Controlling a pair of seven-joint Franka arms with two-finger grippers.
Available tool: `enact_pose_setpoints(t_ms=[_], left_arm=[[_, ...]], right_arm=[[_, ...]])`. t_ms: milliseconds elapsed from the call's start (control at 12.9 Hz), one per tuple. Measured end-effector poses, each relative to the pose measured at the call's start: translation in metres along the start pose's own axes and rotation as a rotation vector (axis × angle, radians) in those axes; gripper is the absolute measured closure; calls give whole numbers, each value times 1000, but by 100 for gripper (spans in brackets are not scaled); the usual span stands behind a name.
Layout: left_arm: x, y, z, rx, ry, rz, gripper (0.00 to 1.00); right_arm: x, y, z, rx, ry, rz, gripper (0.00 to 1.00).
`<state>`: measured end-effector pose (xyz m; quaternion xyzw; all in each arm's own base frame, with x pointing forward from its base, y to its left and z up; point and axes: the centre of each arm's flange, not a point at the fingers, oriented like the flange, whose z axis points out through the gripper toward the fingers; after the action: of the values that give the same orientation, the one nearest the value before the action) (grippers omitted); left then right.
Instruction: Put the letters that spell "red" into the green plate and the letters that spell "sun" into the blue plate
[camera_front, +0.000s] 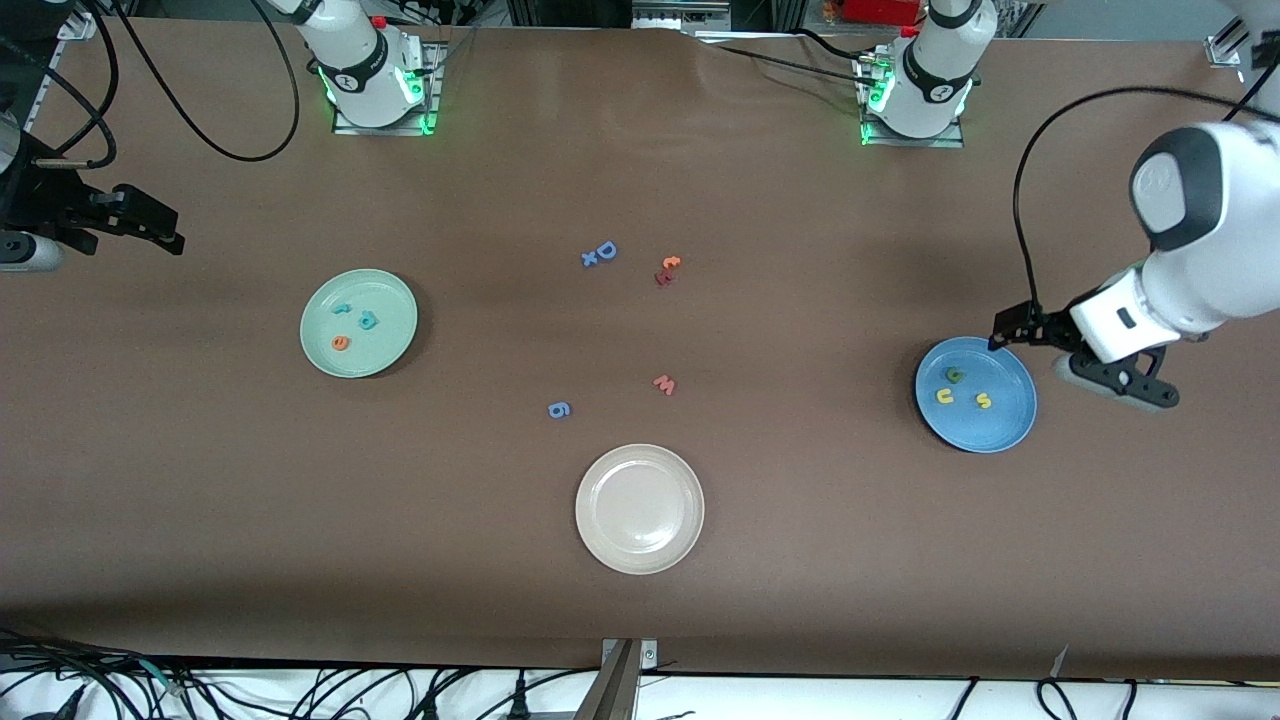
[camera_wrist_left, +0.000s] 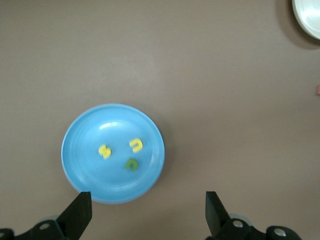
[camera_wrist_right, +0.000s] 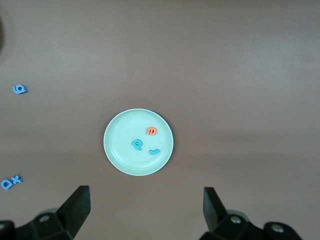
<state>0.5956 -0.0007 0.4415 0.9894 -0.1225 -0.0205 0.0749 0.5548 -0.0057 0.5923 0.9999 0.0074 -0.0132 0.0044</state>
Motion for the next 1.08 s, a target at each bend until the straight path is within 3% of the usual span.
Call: enact_pose_setpoints(t_ms=[232,541,695,927,1082], left_arm=[[-7,26,-51,-9,-62,-84,0],[5,109,-67,177,-60,-137,0],[3,114,-78,183,-24,-172,0],[-1,75,-112,152,108,-255,0],[-11,61,-131,155,150,-285,0]], right_arm=[[0,0,0,0,0,0,0],[0,0,0,0,0,0,0],[0,0,0,0,0,0,0],[0,0,0,0,0,0,0],[0,0,0,0,0,0,0]])
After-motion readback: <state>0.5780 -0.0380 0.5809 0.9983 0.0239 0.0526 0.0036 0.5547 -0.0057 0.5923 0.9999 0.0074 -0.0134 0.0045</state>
